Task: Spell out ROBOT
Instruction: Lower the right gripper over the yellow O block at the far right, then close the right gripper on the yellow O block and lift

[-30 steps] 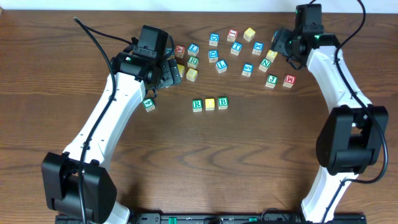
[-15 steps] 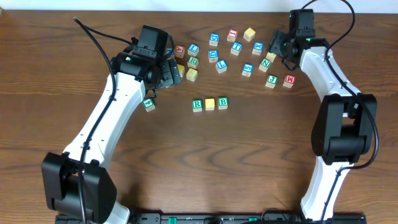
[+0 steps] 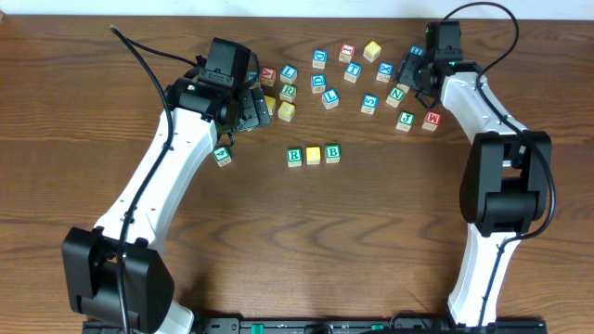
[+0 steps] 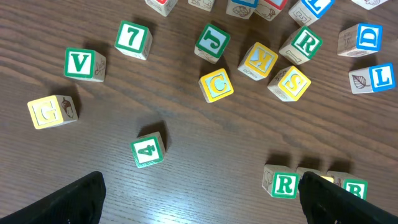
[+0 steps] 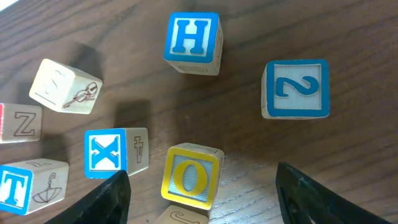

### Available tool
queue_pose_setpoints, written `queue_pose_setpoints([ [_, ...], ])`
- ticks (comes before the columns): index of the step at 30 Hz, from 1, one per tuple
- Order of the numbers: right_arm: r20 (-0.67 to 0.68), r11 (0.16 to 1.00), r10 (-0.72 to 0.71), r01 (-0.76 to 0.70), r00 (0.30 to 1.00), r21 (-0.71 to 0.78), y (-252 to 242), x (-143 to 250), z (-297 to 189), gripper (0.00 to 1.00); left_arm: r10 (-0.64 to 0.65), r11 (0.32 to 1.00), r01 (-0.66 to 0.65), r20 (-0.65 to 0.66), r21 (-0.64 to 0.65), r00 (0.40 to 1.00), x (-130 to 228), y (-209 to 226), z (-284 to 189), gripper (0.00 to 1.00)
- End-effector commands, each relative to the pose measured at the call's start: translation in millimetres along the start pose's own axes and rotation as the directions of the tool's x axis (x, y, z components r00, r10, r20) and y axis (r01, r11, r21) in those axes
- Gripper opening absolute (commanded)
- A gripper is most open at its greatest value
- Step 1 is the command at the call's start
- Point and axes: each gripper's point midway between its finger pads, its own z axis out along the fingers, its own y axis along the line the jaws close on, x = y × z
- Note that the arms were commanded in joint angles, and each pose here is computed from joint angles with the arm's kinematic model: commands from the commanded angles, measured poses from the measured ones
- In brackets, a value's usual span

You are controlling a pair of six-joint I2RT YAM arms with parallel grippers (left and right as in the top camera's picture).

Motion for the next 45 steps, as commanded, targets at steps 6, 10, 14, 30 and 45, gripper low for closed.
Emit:
queue_pose_setpoints([
  [6, -0.021, 1.0, -0.021, 0.021, 1.0, 0.008, 1, 12, 24, 0.57, -0.003, 1.0, 0.003, 0.031, 0.008, 1.0, -8, 1, -10, 0.98],
  [10, -0.019, 1.0, -0.021, 0.021, 1.0, 0.008, 0, 13, 26, 0.43, -0.003, 1.0, 0.003, 0.031, 0.008, 1.0, -8, 1, -10, 0.98],
  [14, -0.011, 1.0, -0.02, 0.02, 1.0, 0.004, 1, 10, 26, 0.38, -0.003, 1.0, 0.003, 0.031, 0.008, 1.0, -8, 1, -10, 0.98],
  [30, 0.05, 0.99, -0.136, 0.137, 0.989, -0.018, 14, -19, -27, 0.19, -0.003, 1.0, 0.003, 0.031, 0.008, 1.0, -8, 1, -10, 0.98],
  [45, -0.104, 0.944, -0.32, 0.307, 0.942, -0.12, 62, 32, -133, 0.19, -0.003, 1.0, 0.003, 0.031, 0.008, 1.0, -8, 1, -10, 0.98],
])
